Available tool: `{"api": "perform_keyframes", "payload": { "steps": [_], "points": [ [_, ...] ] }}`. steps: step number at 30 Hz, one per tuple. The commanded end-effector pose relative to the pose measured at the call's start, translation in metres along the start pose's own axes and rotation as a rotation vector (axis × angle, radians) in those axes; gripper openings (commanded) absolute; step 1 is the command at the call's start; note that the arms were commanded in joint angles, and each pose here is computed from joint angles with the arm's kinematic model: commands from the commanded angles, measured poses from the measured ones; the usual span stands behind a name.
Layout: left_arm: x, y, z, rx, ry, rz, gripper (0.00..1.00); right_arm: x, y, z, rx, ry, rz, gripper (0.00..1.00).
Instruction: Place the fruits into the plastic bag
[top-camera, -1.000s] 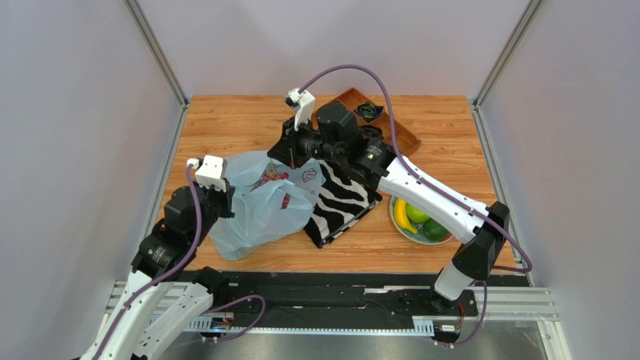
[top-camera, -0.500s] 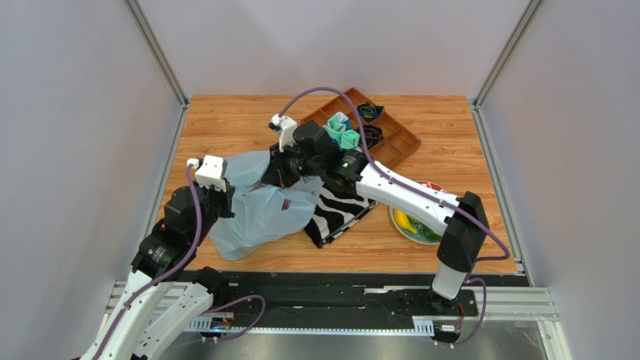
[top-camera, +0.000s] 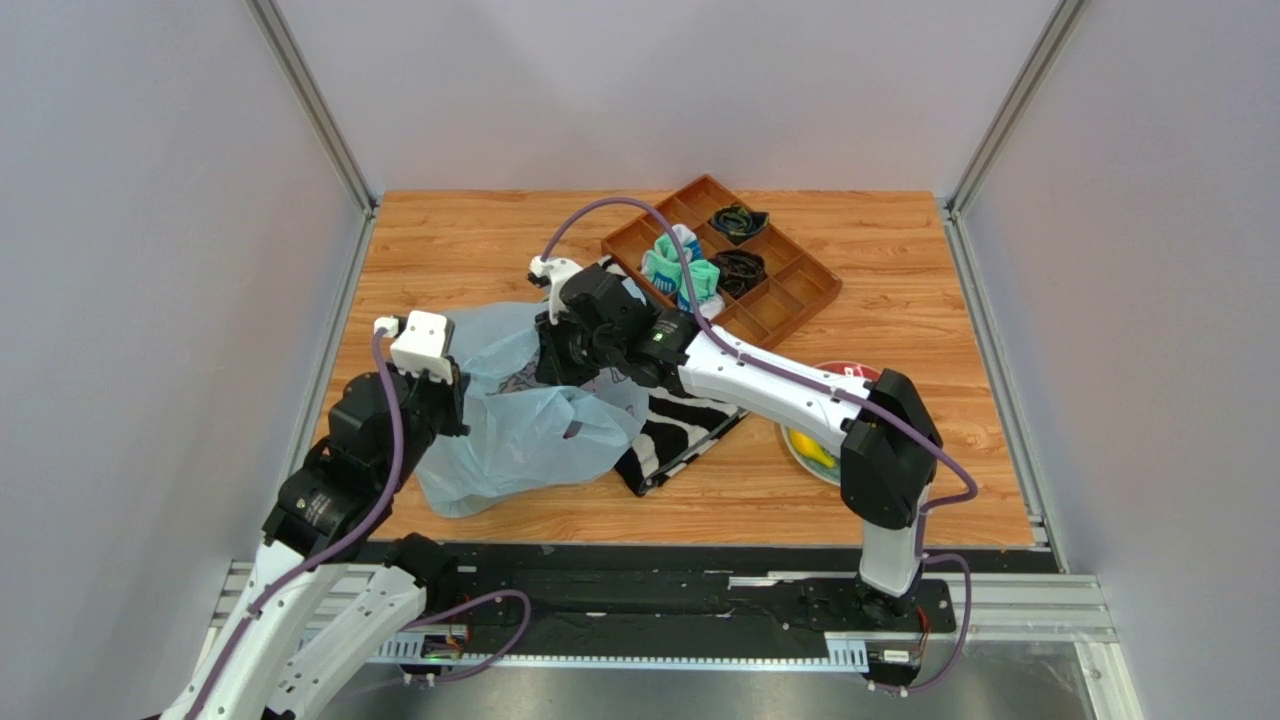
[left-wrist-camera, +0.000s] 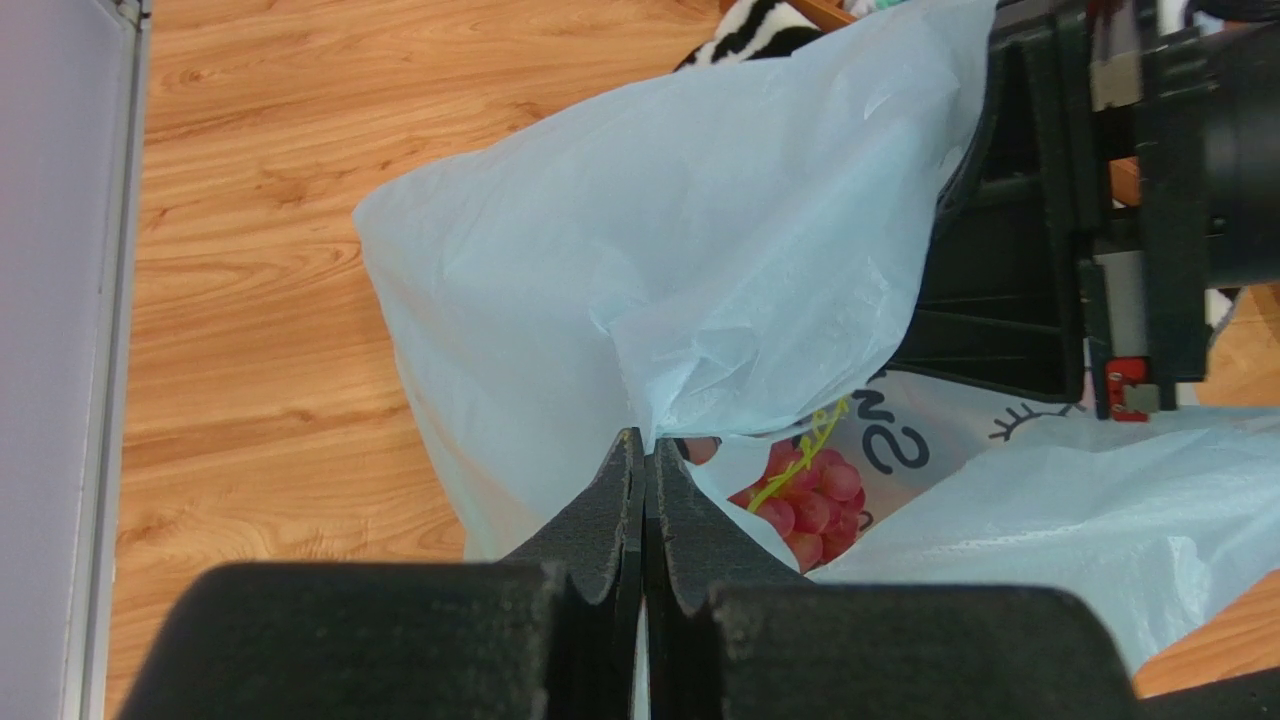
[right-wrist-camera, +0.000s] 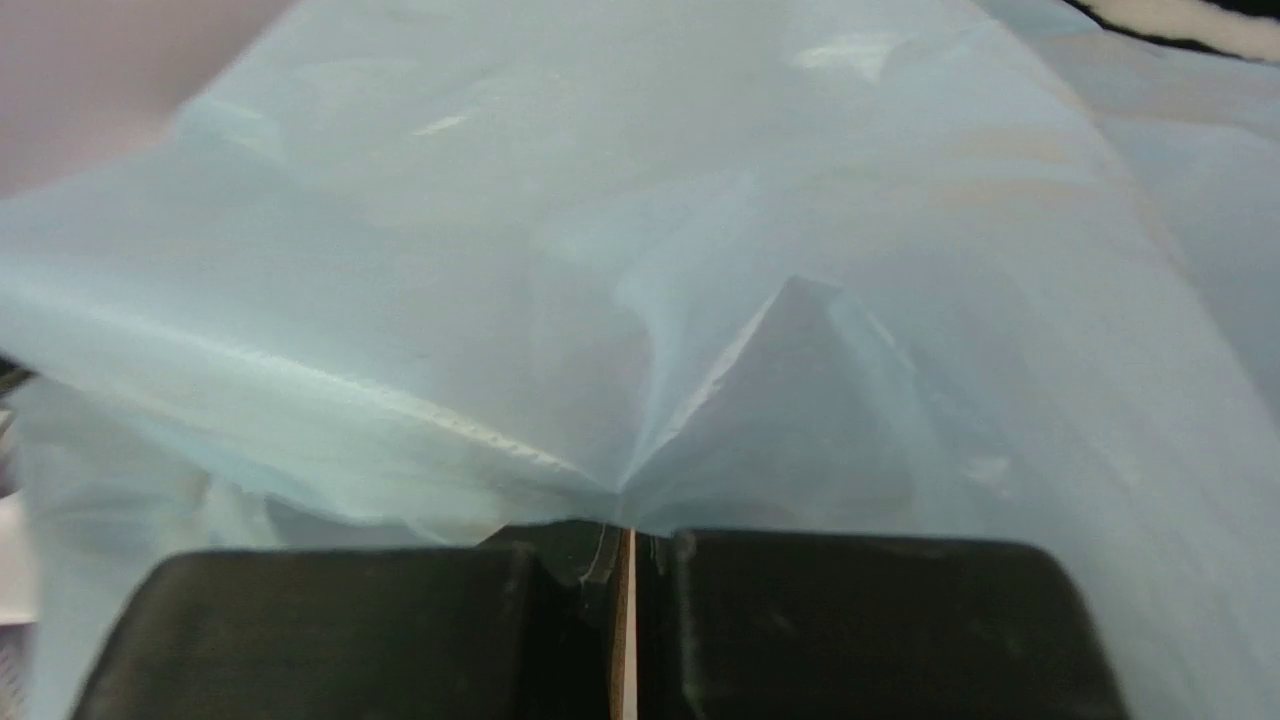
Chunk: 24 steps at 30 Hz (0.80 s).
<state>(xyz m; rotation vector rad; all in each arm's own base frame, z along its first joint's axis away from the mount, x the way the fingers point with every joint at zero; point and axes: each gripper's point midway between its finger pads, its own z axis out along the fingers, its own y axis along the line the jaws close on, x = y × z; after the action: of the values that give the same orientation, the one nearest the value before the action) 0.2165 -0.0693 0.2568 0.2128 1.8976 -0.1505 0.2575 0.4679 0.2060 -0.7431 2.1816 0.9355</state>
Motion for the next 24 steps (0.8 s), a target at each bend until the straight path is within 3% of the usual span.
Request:
{"api": "perform_keyframes", "payload": {
  "steps": [1, 6, 16, 24],
  "points": [
    [-0.008, 0.000, -0.001, 0.002, -0.024, 0.015, 0.00, 0.005, -0.022, 0.010, 0.093, 0.018, -0.026, 0.00],
    [-0.008, 0.000, 0.000, 0.002, -0.022, 0.015, 0.00, 0.003, -0.020, 0.010, 0.087, 0.019, -0.041, 0.02],
    [-0.007, 0.000, 0.000, 0.002, -0.019, 0.018, 0.00, -0.006, -0.015, -0.002, 0.077, -0.008, -0.063, 0.48],
    [-0.006, 0.001, -0.001, -0.002, -0.017, 0.017, 0.00, -0.015, -0.016, -0.017, 0.095, -0.045, -0.078, 0.67]
  ]
}}
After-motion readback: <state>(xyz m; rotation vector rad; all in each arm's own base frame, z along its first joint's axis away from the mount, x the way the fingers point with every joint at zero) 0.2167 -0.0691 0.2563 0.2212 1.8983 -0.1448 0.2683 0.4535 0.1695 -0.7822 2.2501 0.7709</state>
